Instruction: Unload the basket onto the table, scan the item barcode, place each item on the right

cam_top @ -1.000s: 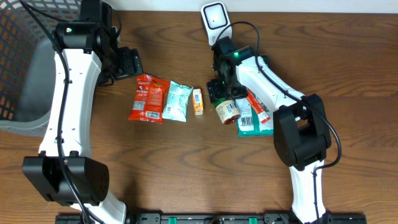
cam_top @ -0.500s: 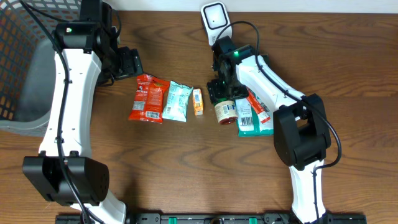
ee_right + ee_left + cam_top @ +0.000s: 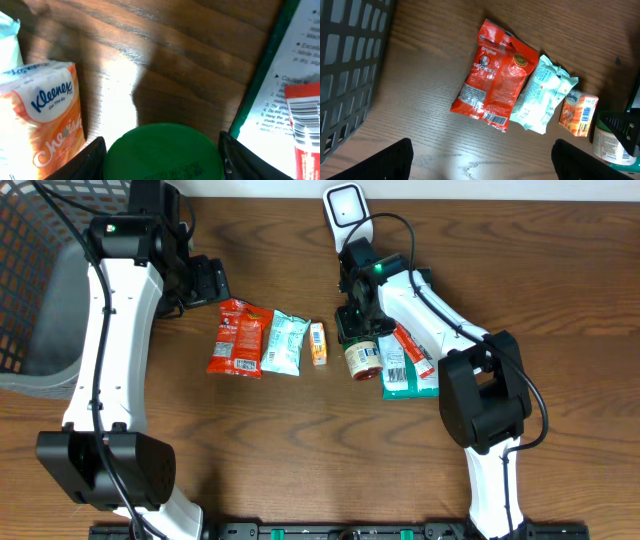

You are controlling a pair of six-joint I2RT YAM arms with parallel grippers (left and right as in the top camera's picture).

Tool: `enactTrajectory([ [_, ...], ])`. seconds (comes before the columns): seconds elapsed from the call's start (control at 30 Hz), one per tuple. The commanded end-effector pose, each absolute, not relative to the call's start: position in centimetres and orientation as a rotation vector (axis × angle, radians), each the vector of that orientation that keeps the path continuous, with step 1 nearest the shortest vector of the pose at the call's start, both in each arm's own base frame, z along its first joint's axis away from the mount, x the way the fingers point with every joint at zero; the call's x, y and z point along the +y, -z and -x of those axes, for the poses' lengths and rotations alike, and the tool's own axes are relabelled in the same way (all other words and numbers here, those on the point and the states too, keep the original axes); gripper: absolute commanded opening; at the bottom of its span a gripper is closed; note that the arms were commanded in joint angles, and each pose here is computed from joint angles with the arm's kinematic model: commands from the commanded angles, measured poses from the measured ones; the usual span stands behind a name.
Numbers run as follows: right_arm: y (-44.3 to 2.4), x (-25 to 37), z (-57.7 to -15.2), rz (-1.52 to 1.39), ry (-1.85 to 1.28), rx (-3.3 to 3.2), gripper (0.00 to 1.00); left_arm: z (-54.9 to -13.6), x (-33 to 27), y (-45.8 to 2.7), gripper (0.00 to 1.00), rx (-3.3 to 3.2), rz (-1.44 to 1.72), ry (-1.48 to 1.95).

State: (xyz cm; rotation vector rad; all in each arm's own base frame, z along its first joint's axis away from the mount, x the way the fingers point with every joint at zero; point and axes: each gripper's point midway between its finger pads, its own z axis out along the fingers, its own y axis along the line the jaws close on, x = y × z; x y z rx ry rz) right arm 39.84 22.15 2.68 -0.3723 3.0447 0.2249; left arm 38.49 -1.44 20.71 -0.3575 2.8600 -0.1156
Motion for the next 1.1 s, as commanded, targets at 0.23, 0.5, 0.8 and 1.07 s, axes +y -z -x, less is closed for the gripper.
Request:
enactTrajectory([
  [0.23, -4.1, 22.2, -39.5, 0.393, -0.218, 3.027, 0.57, -38.4, -1.0, -20.6, 0.89, 2.863, 0.363, 0.087],
  [0.5, -8.5, 22.3, -39.6, 0.388, -0.258, 2.94, 0.55, -38.5, -1.0, -20.6, 0.89, 2.863, 0.362, 0.086],
  [0.8, -9.1, 21.6, -37.7, 0.394, -0.237, 2.996, 0.54, -38.5, -1.0, -20.6, 0.89, 2.863, 0.362, 0.086],
  [1.07, -9.0, 21.3, -37.4, 0.163, -0.215, 3.04, 0.72, -38.5, -1.0, -20.6, 0.89, 2.863, 0.362, 0.086],
])
